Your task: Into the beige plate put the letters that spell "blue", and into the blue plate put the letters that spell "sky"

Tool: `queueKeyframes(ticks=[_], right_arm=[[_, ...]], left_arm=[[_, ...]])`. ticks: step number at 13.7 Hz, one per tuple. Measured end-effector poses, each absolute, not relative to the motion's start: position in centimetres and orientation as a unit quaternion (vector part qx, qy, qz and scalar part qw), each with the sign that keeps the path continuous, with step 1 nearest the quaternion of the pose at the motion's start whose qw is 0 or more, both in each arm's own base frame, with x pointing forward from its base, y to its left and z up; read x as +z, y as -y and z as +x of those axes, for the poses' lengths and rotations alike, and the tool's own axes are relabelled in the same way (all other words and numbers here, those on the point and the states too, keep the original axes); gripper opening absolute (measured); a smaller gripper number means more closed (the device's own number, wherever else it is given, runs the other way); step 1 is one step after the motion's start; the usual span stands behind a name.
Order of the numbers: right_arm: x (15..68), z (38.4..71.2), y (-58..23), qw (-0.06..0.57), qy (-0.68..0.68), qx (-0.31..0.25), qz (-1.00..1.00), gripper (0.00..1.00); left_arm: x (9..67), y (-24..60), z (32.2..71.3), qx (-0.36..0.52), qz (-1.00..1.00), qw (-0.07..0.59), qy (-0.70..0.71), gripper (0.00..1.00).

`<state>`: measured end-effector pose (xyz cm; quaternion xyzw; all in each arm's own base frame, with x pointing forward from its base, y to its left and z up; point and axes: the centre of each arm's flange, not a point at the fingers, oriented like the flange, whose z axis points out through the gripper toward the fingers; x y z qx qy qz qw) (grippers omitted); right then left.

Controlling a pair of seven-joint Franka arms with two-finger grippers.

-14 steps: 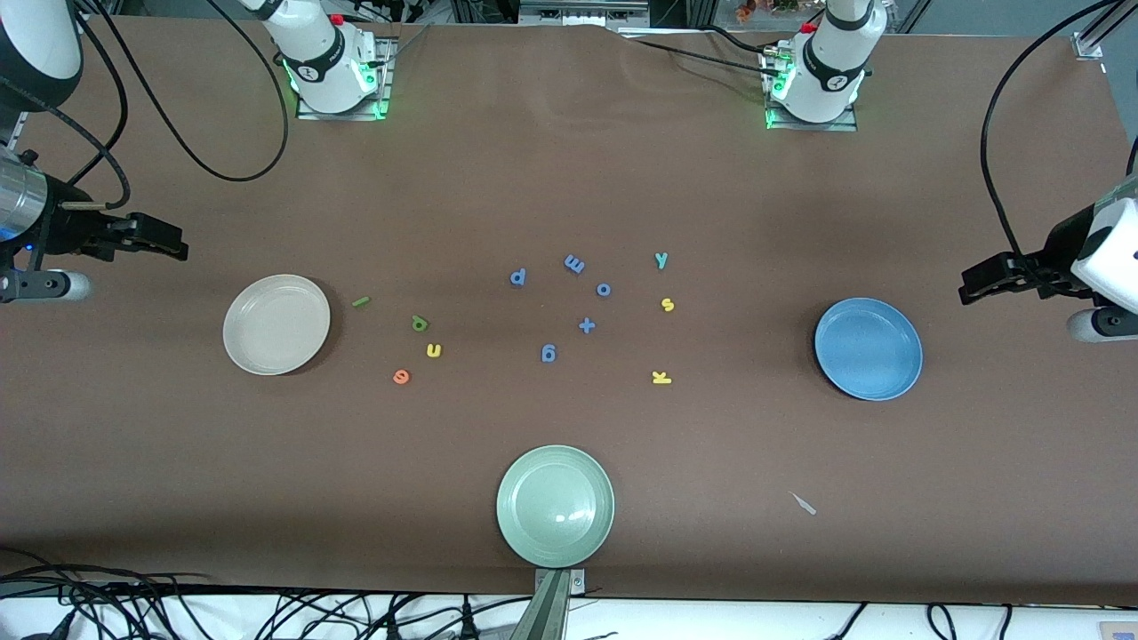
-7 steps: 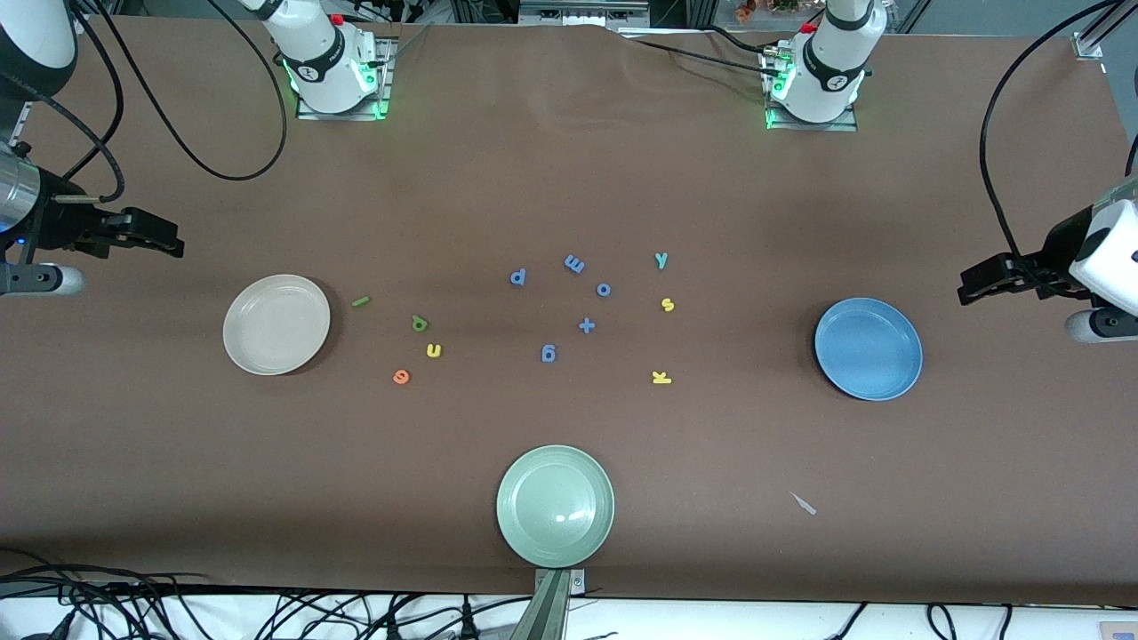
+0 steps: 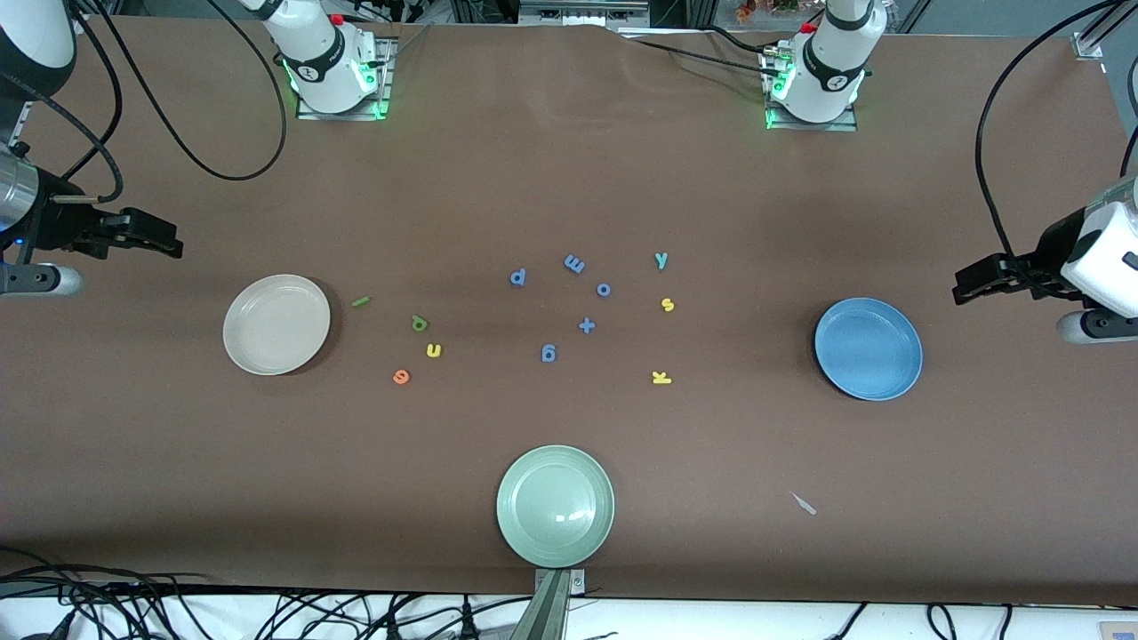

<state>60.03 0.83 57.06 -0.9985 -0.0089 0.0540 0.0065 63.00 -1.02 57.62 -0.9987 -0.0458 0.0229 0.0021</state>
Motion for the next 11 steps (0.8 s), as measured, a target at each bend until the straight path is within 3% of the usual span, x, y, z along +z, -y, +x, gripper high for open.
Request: queueKeyframes(ticks=[11], right_arm=[[55.0, 61.2, -2.6, 0.006, 0.002, 0.052, -0.999, 1.0]], left_arm=[[57.3, 1.0, 63.1, 0.023, -0.999, 0.002, 0.046, 1.0]])
